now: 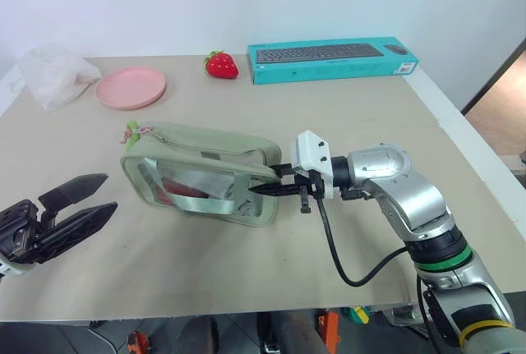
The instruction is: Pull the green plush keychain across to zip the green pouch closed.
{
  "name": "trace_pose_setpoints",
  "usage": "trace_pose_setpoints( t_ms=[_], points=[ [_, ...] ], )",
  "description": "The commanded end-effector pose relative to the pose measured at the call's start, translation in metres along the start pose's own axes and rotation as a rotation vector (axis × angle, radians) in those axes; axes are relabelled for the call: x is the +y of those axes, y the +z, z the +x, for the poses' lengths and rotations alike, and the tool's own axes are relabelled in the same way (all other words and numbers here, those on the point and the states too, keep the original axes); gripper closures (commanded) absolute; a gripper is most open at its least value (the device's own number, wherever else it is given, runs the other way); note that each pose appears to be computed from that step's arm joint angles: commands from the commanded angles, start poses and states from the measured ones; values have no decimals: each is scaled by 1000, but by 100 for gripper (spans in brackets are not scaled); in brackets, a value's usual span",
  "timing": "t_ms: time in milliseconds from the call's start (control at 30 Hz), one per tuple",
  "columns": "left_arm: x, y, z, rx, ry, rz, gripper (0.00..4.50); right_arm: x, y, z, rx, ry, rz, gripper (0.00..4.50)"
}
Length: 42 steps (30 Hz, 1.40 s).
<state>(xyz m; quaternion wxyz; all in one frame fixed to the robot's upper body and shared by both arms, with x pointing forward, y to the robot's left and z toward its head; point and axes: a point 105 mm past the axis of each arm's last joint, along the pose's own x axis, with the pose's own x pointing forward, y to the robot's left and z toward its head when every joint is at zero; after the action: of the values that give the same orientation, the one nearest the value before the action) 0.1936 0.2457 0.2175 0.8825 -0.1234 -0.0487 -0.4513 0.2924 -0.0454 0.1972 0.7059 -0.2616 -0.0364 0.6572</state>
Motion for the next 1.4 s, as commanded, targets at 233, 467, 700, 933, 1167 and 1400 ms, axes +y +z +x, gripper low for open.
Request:
trace_pose_setpoints(
  t_ms=[233,467,700,933,1167,1400],
  points=[
    [10,24,-14,-100,67,39,5,-16,8,-18,-54,27,-142,445],
    [29,30,-18,-173,171,-6,5,-29,1,-23,-23,30,-183,445],
    [81,-12,-20,-2,432,-118,5,-25,-2,-12,-38,21,-187,445],
    [109,-31,1,-4,498,-176,5,-23,-2,-12,-45,4,-176,445],
    [96,-21,19,-109,363,-253,5,-19,-3,-14,-36,-7,-171,445],
    [96,-30,12,-75,376,-297,5,-20,-3,-17,-31,-20,-168,445]
  ],
)
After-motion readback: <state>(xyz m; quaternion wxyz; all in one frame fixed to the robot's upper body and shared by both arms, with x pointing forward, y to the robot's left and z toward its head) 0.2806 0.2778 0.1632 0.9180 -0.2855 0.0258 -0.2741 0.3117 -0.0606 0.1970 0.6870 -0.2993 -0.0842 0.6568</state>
